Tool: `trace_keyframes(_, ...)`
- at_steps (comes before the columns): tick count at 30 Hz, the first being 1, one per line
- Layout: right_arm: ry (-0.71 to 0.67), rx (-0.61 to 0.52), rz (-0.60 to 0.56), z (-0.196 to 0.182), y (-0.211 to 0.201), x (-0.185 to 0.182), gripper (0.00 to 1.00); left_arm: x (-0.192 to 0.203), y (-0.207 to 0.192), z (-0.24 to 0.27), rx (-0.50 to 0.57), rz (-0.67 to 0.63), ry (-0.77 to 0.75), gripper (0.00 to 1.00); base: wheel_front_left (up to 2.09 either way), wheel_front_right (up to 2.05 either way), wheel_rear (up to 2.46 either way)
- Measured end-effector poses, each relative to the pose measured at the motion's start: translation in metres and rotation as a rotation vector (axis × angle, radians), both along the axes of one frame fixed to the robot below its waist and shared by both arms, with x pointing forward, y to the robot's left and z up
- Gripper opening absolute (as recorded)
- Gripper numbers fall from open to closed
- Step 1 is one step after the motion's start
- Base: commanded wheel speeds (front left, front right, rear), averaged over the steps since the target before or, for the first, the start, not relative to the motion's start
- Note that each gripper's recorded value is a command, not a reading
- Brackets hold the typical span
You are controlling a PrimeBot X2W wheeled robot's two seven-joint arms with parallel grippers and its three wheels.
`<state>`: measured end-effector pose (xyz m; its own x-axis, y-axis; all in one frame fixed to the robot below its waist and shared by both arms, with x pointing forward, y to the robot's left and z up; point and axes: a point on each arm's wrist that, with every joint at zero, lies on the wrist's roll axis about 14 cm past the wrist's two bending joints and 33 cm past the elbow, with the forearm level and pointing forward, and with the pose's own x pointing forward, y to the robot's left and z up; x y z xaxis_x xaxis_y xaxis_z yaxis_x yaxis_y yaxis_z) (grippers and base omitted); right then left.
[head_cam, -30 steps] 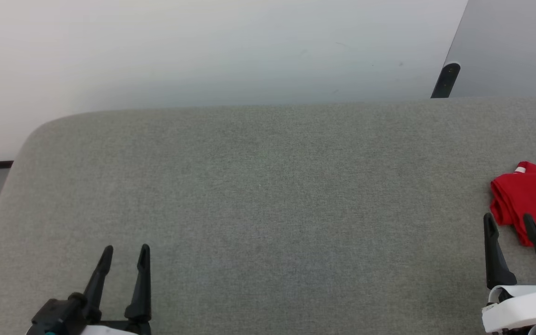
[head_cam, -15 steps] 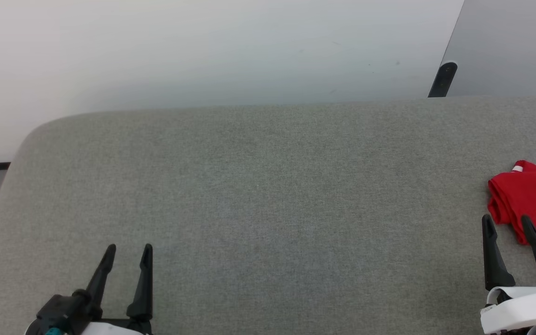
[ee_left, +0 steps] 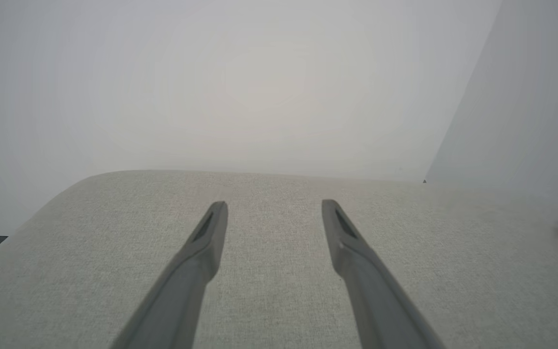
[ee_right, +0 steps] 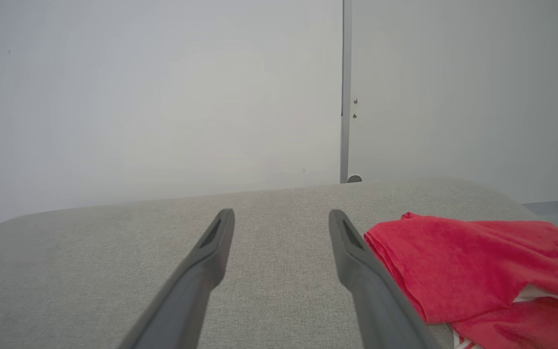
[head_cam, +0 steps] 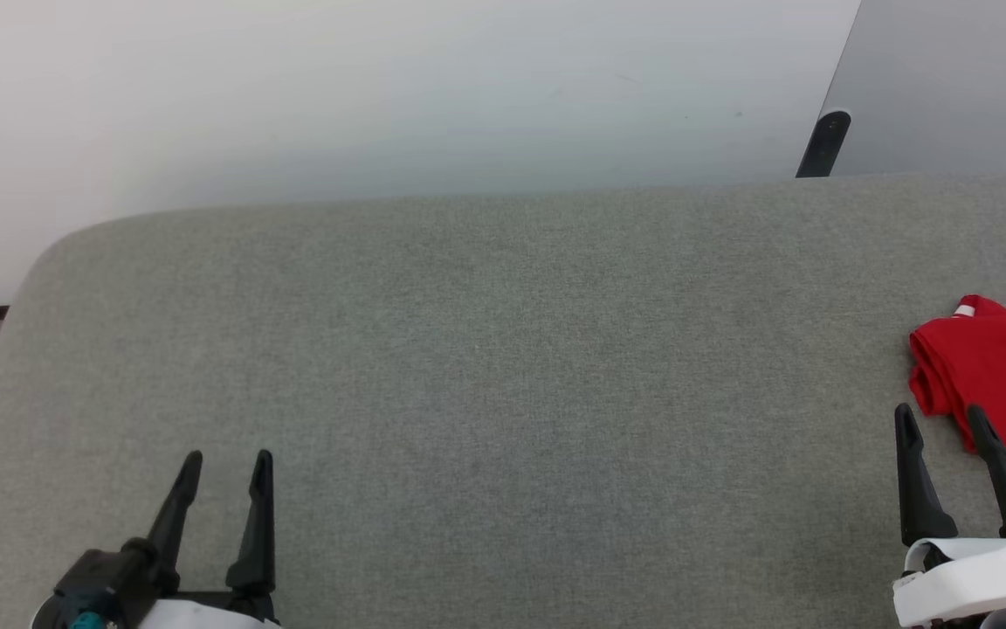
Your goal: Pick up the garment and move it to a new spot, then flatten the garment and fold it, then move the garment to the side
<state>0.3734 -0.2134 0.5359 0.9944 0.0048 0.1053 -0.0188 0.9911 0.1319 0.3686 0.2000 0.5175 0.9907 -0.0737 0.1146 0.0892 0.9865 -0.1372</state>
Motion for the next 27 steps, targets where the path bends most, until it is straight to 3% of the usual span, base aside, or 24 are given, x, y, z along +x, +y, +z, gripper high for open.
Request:
trace_keyframes(9, -0.001, 0.01, -0.01, -0.002, -0.002, 0.0, 1.0, 0.007, -0.002, 0.006, 0.008, -0.005, -0.021, 1.0, 0.0, 0.0, 0.0)
trace_keyframes(10, 0.005, 0.011, -0.012, -0.004, -0.002, 0.0, 0.0, 0.006, -0.003, 0.004, 0.006, -0.005, -0.015, 0.0, 0.0, 0.0, 0.0)
trace_keyframes(14, 0.063, 0.03, -0.018, -0.022, -0.003, -0.005, 0.0, 0.0, -0.005, -0.015, -0.018, -0.001, 0.046, 0.0, 0.0, 0.0, 0.0)
trace_keyframes(27, 0.099, 0.271, -0.032, -0.033, -0.004, -0.006, 0.0, 0.002, 0.003, -0.024, -0.247, 0.044, 0.11, 0.0, 0.0, 0.0, 0.0)
